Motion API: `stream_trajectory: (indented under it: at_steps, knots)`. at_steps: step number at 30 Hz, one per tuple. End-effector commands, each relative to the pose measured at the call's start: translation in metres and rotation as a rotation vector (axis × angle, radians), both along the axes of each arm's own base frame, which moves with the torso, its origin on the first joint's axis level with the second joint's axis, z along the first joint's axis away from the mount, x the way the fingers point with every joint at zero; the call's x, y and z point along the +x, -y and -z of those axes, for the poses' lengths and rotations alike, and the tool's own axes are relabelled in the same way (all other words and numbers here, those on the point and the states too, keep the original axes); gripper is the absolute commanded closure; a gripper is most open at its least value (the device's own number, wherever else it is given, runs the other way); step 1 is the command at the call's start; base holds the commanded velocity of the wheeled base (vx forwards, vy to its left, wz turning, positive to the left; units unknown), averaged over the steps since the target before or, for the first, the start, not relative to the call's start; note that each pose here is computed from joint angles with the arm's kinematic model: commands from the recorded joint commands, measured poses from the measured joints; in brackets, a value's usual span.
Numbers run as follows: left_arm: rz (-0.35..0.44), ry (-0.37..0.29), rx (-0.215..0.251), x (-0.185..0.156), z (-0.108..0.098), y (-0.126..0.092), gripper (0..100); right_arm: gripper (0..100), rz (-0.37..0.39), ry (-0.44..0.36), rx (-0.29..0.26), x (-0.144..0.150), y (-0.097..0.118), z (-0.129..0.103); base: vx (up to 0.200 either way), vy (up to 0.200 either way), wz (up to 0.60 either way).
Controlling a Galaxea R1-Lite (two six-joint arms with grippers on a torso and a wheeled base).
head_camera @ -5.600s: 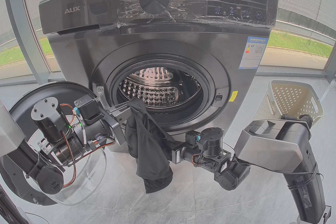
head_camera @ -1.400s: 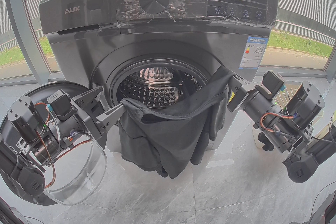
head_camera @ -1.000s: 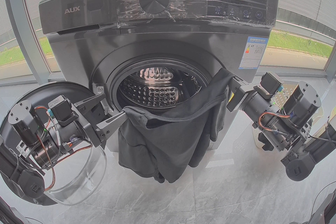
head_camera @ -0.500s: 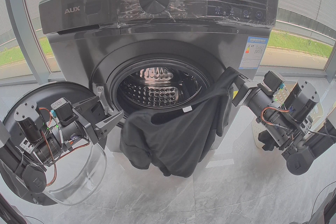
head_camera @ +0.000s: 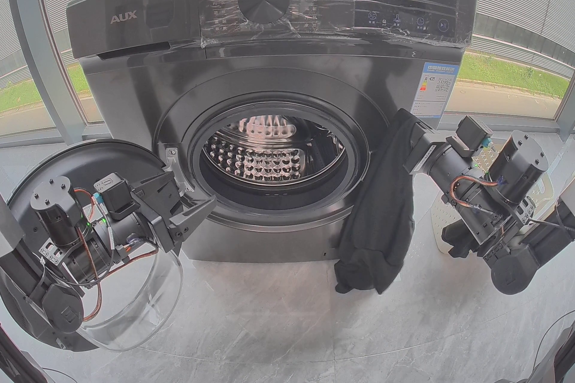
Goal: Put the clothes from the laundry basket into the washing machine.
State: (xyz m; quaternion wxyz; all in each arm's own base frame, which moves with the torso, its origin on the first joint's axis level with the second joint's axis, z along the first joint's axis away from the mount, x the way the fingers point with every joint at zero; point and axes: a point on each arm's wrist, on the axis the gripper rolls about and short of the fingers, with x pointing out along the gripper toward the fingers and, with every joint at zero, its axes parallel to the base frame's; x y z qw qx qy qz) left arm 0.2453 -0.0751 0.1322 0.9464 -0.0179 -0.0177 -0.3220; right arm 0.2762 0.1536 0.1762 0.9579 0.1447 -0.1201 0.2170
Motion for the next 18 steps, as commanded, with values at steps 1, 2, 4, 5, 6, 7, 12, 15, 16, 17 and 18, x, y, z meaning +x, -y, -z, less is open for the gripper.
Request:
stream_trajectory:
  at_steps: [1,2,4,5,6,7,12,15,16,17,18]
  knots:
    - [0.003,-0.023,0.019,-0.001,0.007,0.007,0,100,-0.066,-0.002,0.001,-0.012,-0.018,0.000,0.000,0.000,0.00]
    - [0.003,-0.024,0.028,-0.002,0.009,0.007,0,100,-0.083,-0.002,0.002,-0.016,-0.024,0.000,0.000,0.000,0.00]
    - [0.004,-0.024,0.040,-0.002,0.011,0.007,0,100,-0.101,0.006,0.006,-0.019,-0.029,-0.002,0.000,0.000,0.00]
    - [0.005,-0.024,0.043,-0.002,0.011,0.008,0,100,-0.110,0.007,0.007,-0.021,-0.032,-0.003,0.000,0.000,0.00]
    - [0.012,-0.026,0.045,-0.003,0.012,0.009,0,100,-0.116,0.009,0.008,-0.021,-0.033,-0.004,0.000,0.000,0.00]
    - [0.021,-0.032,0.046,-0.003,0.013,0.012,0,100,-0.121,0.013,0.009,-0.022,-0.035,-0.005,0.000,0.000,0.00]
    - [0.055,-0.062,0.057,0.002,0.023,0.025,0,100,-0.153,0.017,0.001,-0.028,-0.044,-0.006,0.000,0.000,0.00]
    - [0.074,-0.086,0.069,0.001,0.031,0.036,0,100,-0.176,0.000,-0.012,-0.031,-0.050,-0.005,0.000,0.000,0.00]
    - [0.080,-0.097,0.075,0.001,0.034,0.041,0,100,-0.185,-0.014,-0.021,-0.031,-0.054,-0.005,0.000,0.000,0.00]
    - [0.085,-0.100,0.076,0.001,0.035,0.043,0,100,-0.188,-0.018,-0.024,-0.032,-0.055,-0.006,0.000,0.000,0.00]
    - [0.096,-0.107,0.081,0.001,0.038,0.048,0,100,-0.206,-0.022,-0.026,-0.034,-0.059,-0.010,0.000,0.000,0.00]
